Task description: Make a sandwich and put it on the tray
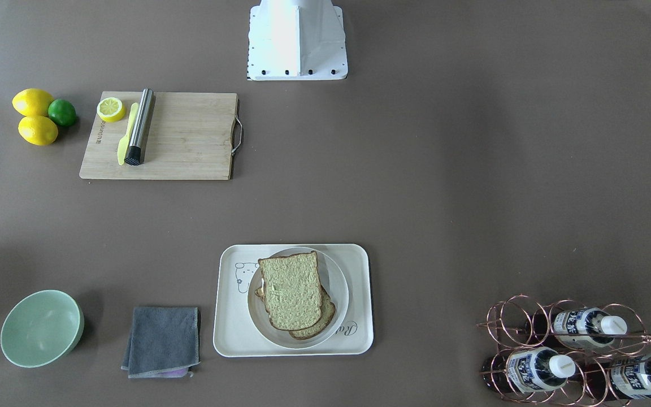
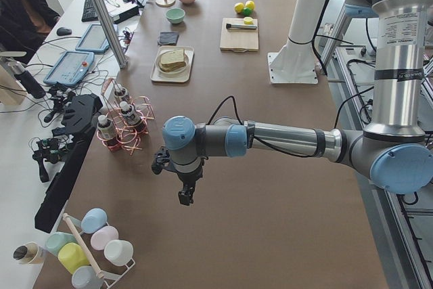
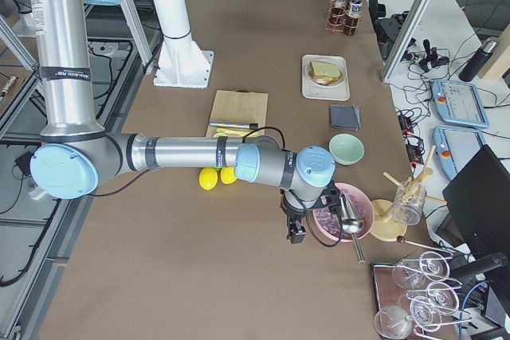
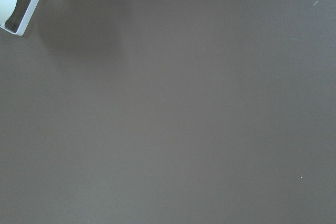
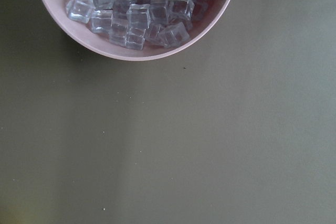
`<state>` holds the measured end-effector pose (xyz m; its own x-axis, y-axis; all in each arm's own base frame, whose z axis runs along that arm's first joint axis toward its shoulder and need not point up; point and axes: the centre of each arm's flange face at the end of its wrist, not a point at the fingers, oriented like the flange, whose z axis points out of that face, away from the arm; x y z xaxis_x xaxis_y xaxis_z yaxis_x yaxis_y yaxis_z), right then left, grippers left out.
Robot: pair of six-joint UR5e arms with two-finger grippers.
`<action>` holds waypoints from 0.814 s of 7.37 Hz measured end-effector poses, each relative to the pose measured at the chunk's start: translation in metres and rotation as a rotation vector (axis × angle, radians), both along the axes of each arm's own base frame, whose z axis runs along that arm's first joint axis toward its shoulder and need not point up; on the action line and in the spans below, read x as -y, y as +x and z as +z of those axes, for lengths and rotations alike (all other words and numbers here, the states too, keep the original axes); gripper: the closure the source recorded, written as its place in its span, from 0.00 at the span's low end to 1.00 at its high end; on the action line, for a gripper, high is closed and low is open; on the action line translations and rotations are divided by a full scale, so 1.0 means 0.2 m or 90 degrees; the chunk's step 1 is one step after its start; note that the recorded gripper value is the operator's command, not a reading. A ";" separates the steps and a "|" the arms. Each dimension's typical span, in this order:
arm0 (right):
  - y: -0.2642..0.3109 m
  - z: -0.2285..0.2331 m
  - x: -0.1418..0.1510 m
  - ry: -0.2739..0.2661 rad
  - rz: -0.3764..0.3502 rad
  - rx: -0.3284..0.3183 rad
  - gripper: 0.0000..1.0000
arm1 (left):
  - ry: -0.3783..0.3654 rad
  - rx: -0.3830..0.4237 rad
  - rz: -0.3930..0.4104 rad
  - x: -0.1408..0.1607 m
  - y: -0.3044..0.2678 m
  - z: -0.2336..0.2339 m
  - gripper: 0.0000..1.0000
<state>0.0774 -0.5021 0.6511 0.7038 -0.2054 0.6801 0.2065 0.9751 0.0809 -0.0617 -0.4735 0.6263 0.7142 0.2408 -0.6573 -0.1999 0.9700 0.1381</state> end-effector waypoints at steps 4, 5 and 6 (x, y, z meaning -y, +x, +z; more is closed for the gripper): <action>0.00 -0.01 0.02 -0.025 0.040 -0.004 0.00 | 0.004 0.000 -0.001 0.01 0.00 -0.02 0.02; 0.00 -0.02 0.02 -0.028 0.046 -0.005 0.00 | 0.005 0.001 -0.001 0.02 0.00 -0.02 0.02; 0.00 -0.02 0.03 -0.029 0.048 -0.005 0.00 | 0.005 0.001 -0.002 0.03 0.00 -0.02 0.02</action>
<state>0.0775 -0.5072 0.6469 0.7213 -0.1200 0.6821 0.1324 0.9906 0.0344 -0.0617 -0.4786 0.6217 0.7159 0.2439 -0.6542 -0.1970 0.9695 0.1458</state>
